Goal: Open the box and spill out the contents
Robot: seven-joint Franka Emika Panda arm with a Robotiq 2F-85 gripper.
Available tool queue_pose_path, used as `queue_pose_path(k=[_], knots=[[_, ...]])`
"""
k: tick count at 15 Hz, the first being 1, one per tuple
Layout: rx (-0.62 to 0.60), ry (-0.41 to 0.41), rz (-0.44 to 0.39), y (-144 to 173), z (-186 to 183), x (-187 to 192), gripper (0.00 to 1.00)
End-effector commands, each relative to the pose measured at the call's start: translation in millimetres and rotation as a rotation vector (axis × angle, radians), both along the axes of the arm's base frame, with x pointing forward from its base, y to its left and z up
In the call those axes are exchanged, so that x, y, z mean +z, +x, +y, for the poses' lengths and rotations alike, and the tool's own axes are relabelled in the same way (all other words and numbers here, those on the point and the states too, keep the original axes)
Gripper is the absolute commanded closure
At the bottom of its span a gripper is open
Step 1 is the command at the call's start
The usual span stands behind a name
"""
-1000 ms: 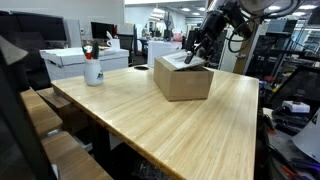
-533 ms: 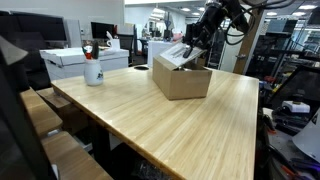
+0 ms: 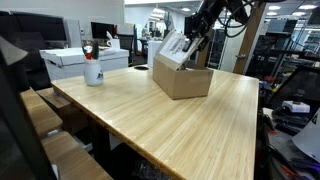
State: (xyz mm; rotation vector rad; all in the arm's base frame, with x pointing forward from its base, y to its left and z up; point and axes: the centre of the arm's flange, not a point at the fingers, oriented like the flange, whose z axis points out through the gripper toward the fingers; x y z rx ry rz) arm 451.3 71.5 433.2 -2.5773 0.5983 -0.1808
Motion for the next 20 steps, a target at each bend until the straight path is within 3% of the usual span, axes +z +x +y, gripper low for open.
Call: queue_pose_path(k=[1, 9, 20], knots=[[0.044, -0.079, 0.055, 4.5, -0.9, 8.8, 0.96], [0.192, -0.242, 0.096, 7.9, 18.3, 43.4, 0.96], [0.237, -0.548, 0.084, 6.7, 59.3, 93.7, 0.96]])
